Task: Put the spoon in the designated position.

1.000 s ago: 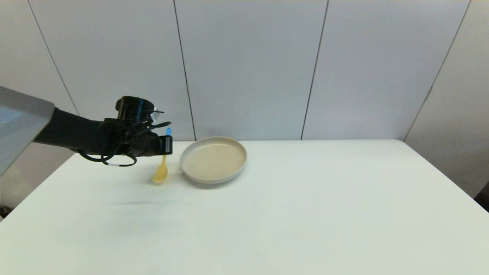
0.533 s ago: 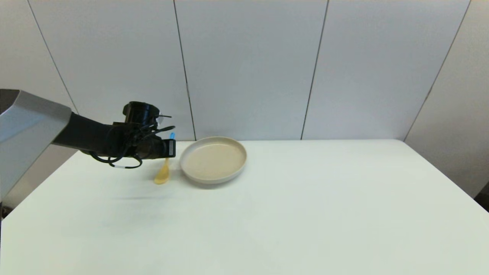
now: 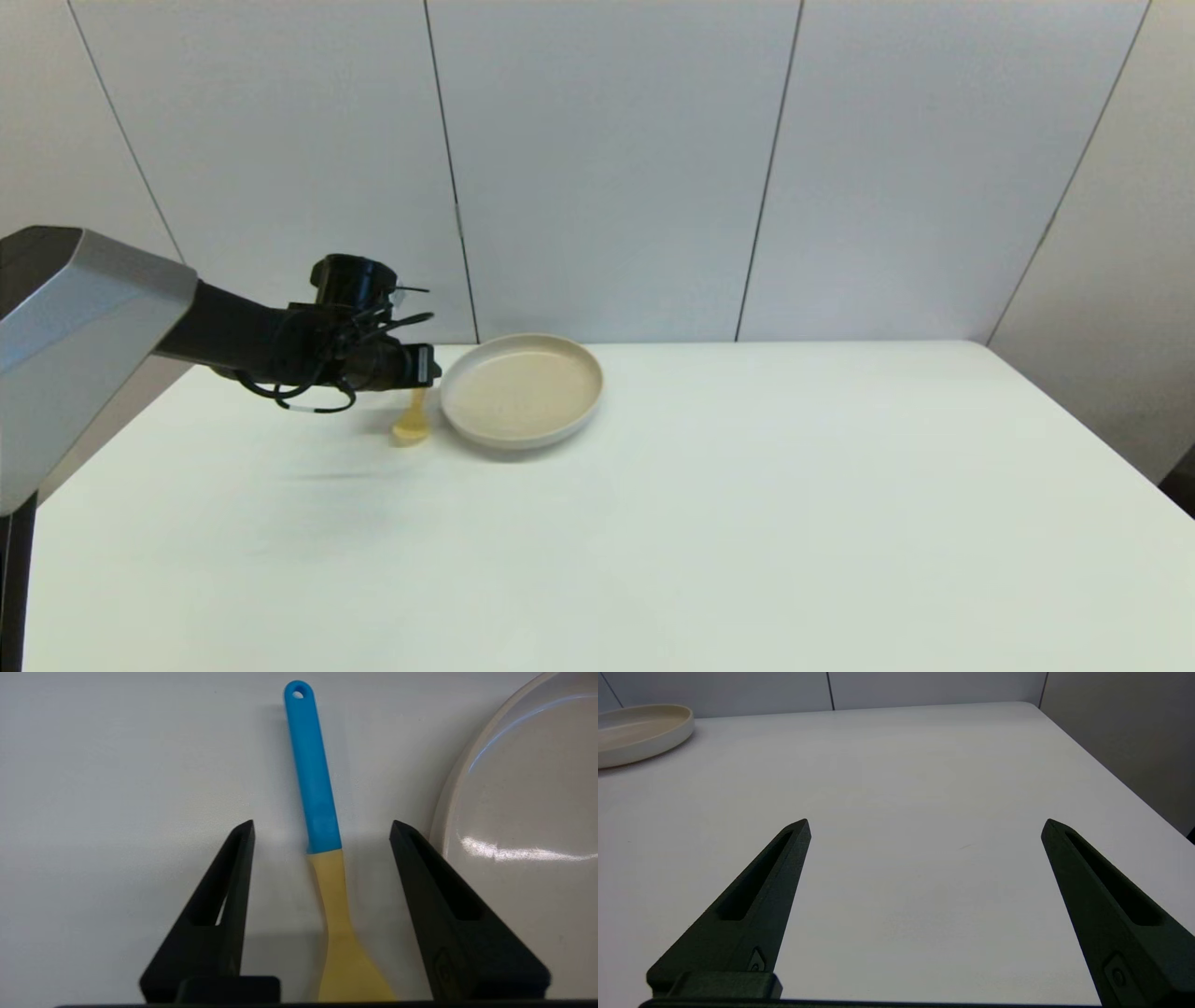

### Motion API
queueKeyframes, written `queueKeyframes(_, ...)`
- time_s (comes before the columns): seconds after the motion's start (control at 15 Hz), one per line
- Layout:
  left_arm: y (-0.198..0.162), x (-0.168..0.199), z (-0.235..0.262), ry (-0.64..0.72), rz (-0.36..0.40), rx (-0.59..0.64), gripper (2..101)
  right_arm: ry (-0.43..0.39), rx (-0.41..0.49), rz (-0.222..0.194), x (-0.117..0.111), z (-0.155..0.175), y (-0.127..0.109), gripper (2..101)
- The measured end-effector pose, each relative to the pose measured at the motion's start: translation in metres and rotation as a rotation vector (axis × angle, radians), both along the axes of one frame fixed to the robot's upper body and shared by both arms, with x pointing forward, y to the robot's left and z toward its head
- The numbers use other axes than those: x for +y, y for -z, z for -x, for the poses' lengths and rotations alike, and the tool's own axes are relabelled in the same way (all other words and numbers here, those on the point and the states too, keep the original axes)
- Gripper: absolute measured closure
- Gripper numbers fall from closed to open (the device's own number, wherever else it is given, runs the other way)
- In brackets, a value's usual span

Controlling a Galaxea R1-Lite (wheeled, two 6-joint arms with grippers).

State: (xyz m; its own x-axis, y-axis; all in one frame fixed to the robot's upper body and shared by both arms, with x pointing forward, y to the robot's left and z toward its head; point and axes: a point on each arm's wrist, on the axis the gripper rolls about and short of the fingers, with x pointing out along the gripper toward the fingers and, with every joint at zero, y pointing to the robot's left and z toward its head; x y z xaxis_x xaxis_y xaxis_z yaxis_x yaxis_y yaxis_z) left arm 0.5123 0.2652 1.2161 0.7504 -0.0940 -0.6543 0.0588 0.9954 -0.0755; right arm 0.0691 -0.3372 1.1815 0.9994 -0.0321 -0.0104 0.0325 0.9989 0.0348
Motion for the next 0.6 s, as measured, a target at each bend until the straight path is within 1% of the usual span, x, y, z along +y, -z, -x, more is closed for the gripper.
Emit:
queueKeyframes(0.13,-0.001,0.002,0.0,-0.005,-0.001,0.0,33.4,0.0,0.0,0.0,0.0,0.0,0.0,4.3)
queueKeyframes(0.33,-0.008,0.01,0.002,-0.019,-0.005,-0.009,24.5,0.0,0.0,0.0,0.0,0.0,0.0,4.3)
queueKeyframes(0.4,-0.012,0.012,0.004,-0.029,-0.015,-0.012,22.3,0.0,0.0,0.0,0.0,0.0,0.0,4.3)
queueKeyframes(0.6,-0.03,0.018,0.017,-0.054,-0.078,0.0,17.0,0.0,0.0,0.0,0.0,0.0,0.0,4.3)
